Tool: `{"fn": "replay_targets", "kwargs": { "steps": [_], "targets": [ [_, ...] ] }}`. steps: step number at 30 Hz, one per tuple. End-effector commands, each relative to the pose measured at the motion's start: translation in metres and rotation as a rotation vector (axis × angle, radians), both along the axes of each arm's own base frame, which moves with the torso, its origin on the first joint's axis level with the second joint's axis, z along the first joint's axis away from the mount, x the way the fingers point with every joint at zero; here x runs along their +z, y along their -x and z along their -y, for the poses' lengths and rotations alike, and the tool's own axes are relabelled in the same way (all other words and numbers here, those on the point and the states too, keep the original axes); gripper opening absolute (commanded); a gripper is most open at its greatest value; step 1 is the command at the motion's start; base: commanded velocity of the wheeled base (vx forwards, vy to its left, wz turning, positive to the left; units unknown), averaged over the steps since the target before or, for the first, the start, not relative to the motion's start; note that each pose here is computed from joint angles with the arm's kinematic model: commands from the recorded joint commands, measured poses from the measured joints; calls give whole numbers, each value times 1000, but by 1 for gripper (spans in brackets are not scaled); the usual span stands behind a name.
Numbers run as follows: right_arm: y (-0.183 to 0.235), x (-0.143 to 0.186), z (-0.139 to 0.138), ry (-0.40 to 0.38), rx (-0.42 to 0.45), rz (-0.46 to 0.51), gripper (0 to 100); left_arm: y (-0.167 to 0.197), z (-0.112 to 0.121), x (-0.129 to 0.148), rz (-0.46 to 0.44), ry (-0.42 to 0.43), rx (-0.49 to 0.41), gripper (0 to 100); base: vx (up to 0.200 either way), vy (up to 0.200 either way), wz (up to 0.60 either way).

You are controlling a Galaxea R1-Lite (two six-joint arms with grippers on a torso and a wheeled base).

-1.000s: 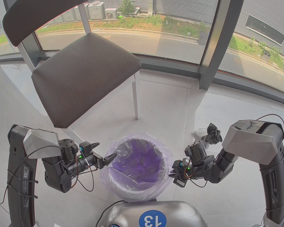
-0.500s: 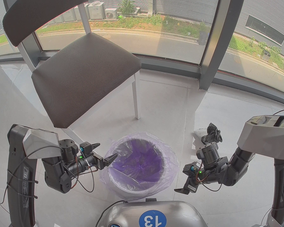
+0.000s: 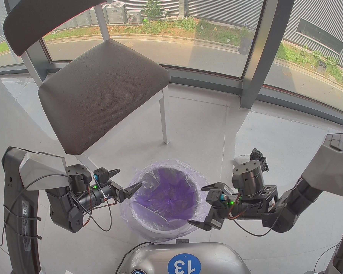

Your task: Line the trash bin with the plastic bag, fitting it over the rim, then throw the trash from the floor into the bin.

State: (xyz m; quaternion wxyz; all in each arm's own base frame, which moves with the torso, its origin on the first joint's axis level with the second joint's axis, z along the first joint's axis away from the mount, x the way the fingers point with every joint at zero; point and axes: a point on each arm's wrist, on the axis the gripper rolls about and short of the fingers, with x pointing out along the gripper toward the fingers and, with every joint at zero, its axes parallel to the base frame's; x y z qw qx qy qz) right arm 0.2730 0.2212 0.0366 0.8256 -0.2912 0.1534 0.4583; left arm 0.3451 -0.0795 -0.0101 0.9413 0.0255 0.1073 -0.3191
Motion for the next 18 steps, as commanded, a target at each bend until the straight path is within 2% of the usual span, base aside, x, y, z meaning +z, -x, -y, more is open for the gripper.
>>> {"fn": "replay_targets", "kwargs": {
  "steps": [1, 5, 11, 18],
  "targets": [
    [1, -52, -57, -80, 86, 5, 100, 2, 1, 10, 32, 8, -8, 100, 0, 0, 0],
    [-2, -67, -71, -114, 76, -29, 100, 2, -1, 10, 32, 7, -3, 100, 0, 0, 0],
    [-7, -66, -79, -201, 3, -123, 100, 2, 0, 9, 30, 7, -6, 100, 0, 0, 0],
    [-14, -69, -80, -200, -30, -158, 100, 2, 1, 8, 27, 6, -6, 100, 0, 0, 0]
  ]
}}
